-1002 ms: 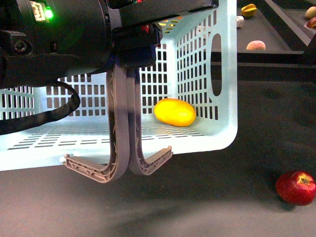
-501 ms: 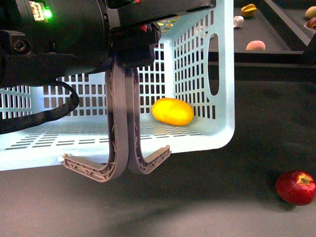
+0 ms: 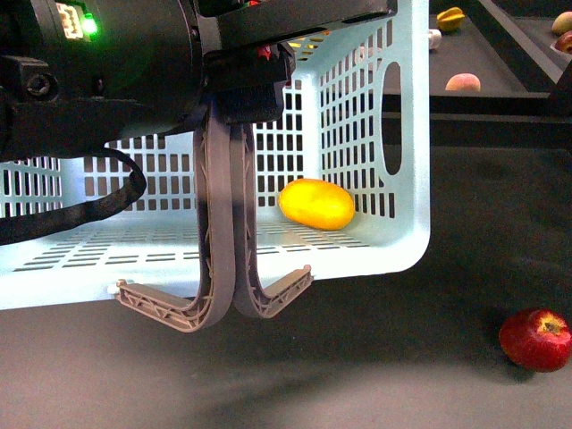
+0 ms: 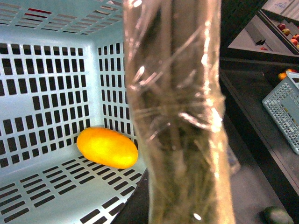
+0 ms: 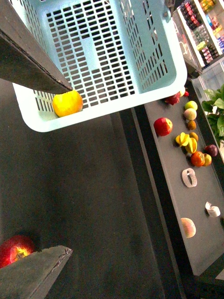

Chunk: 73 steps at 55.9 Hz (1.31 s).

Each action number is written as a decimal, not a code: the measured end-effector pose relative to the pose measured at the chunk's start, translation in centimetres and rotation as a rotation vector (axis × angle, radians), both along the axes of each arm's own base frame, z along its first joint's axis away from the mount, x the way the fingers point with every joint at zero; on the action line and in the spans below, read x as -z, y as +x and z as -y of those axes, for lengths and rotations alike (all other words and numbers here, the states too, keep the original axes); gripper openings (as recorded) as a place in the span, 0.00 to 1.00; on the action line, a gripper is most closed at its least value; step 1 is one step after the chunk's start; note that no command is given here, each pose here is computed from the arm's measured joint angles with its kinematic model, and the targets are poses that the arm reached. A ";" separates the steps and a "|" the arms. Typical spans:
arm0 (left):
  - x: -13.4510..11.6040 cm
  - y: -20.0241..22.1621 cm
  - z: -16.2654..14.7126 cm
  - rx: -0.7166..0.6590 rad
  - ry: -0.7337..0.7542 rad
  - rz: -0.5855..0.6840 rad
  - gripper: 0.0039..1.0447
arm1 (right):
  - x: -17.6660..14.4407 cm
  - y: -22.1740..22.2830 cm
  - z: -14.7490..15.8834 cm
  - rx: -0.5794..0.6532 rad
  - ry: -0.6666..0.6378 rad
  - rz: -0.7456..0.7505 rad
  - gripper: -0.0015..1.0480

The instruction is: Pick mango with right arm and hold basket with left

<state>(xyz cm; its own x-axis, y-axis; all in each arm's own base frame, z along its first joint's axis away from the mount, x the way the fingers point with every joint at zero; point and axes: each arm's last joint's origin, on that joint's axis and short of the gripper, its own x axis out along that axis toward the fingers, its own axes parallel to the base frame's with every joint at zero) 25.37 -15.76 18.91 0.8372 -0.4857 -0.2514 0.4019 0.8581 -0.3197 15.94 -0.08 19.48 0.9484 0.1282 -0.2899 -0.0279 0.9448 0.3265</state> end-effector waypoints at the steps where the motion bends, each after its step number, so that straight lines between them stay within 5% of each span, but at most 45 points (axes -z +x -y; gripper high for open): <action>1: 0.0 0.0 0.0 0.000 0.000 0.000 0.04 | 0.0 0.0 0.0 0.000 0.000 0.000 0.92; 14: 0.0 0.0 0.0 -0.001 0.000 0.000 0.04 | 0.9 -1.0 0.0 0.093 -0.259 0.291 0.62; 36: 0.0 0.0 0.0 0.001 0.000 0.000 0.04 | 1.9 -2.8 0.0 0.083 -0.323 0.307 0.01; 73: 0.0 0.0 0.0 0.001 0.000 -0.001 0.04 | 2.6 -4.5 0.0 0.085 -0.322 0.321 0.02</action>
<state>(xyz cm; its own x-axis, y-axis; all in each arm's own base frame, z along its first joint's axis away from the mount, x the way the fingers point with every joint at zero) 25.36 -15.76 18.90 0.8365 -0.4867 -0.2518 0.4025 0.8575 -0.3203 11.42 -0.03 16.84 1.0000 -0.0023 0.0082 0.0023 1.0000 0.0032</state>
